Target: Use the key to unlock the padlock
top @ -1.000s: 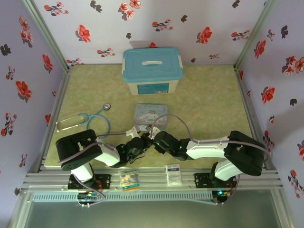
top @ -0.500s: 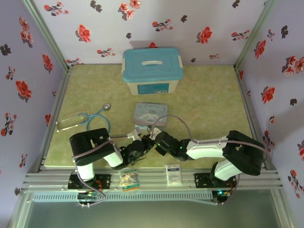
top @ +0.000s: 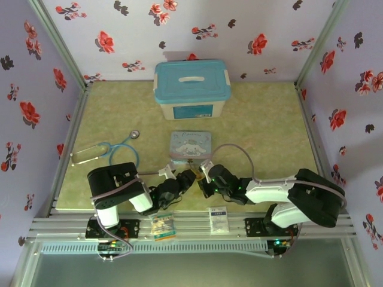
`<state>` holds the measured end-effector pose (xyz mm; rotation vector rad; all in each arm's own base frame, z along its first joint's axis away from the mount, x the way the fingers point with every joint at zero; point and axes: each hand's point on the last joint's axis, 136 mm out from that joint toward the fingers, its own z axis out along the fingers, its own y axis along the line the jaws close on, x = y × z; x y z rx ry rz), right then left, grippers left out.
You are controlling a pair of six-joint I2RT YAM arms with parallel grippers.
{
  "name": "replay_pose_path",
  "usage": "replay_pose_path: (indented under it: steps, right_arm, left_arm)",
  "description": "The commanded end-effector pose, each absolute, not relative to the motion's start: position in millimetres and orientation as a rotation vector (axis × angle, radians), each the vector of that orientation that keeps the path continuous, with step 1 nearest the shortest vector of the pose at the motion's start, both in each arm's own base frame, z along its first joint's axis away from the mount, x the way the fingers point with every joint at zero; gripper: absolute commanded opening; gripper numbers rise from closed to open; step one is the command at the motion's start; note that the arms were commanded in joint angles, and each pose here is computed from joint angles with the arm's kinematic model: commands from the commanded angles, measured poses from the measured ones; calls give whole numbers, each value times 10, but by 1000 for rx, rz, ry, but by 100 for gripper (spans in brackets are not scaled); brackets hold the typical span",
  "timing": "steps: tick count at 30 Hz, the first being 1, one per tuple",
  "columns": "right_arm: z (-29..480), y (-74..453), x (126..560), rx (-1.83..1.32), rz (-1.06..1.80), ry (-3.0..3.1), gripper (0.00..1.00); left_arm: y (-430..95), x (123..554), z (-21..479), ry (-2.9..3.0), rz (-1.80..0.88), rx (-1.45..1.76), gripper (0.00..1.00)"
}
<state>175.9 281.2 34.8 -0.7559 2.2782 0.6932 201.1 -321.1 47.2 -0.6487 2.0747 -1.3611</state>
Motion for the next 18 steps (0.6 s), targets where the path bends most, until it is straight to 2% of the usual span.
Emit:
replay_pose_path:
  steps: [1,8,13,16,18]
  right_arm:
    - [474,2812,1798,-626,843,2270,7]
    - [527,2775,1839,-511,1038,2281,7]
    - [484,2780,1835,-506,1047,2304,6]
    - [486,2794,1846,-496,1064,2301,6]
    - [472,2791,1856,-490,1068,2304,6]
  left_arm:
    - [-3024,2066,263,2117,-1178,-633,29]
    - [-2976,2081,225,2132,-1129,-615,30]
    - [-2876,2092,237,2124,-1088,-620,31]
    - [-2852,2098,259,2137,-1049,-596,25]
    - [-2826,2098,278,2147,-1019,-591,24]
